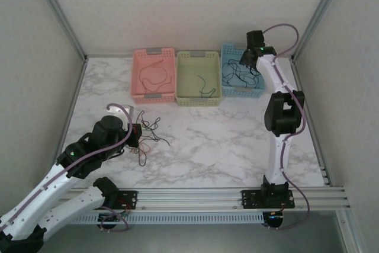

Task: Untangle the cables

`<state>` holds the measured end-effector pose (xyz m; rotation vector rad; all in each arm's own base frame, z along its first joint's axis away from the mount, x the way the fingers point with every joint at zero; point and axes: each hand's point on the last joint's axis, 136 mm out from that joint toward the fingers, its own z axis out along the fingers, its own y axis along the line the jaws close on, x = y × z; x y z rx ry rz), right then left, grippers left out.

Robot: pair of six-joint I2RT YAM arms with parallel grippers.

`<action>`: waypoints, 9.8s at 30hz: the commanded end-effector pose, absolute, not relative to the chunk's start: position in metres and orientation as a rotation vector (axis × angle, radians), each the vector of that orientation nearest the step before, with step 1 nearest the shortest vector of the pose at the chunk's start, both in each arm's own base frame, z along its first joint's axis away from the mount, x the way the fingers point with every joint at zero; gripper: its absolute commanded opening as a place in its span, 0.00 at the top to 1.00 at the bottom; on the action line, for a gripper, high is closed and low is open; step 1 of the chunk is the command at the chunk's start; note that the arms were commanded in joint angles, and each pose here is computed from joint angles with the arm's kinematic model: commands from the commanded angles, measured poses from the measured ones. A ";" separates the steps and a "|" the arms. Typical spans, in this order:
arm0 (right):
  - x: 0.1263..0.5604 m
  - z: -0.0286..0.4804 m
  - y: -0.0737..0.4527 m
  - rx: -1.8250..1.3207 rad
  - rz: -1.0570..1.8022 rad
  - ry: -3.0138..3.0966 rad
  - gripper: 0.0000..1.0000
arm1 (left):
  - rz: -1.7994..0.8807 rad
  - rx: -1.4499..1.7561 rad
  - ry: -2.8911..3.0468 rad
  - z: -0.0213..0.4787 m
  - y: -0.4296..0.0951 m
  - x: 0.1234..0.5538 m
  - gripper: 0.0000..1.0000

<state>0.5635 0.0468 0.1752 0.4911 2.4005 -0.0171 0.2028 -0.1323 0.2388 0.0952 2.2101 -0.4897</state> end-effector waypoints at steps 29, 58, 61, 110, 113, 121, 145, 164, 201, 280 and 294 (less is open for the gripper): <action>0.174 0.286 0.366 -1.353 1.197 1.605 0.31 | -0.893 0.356 2.071 0.303 -0.167 0.152 1.00; 0.185 0.370 0.341 -1.107 1.015 1.505 1.00 | -0.801 0.225 2.022 0.319 -0.144 0.163 0.09; 0.195 0.390 0.322 -0.970 1.020 1.543 1.00 | -0.805 0.209 2.014 0.318 -0.142 0.162 0.05; 0.502 0.262 0.120 0.191 0.275 2.267 0.38 | -0.503 -0.354 2.367 0.183 -0.113 0.214 0.05; 0.466 0.271 0.137 0.122 0.368 2.236 0.38 | -0.598 -0.471 2.399 0.162 -0.120 0.216 0.05; 0.404 0.258 0.142 0.023 0.388 2.259 0.39 | -0.731 -0.578 2.427 0.146 -0.137 0.217 0.12; 0.364 0.260 0.151 0.011 0.524 2.263 0.41 | -0.596 -0.493 2.418 0.159 -0.133 0.236 1.00; 0.277 0.254 0.267 -0.527 1.037 2.070 0.46 | -0.849 0.021 2.189 0.345 -0.153 0.197 1.00; 0.220 0.074 0.510 -1.530 0.808 2.145 0.42 | -0.746 -0.062 2.033 0.394 -0.084 0.138 1.00; 0.248 0.202 0.220 -0.403 0.485 2.217 1.00 | -1.038 0.070 2.043 0.406 -0.241 0.304 1.00; 0.216 0.191 0.171 -0.322 0.411 2.259 1.00 | -1.404 0.320 1.979 0.390 -0.461 0.450 1.00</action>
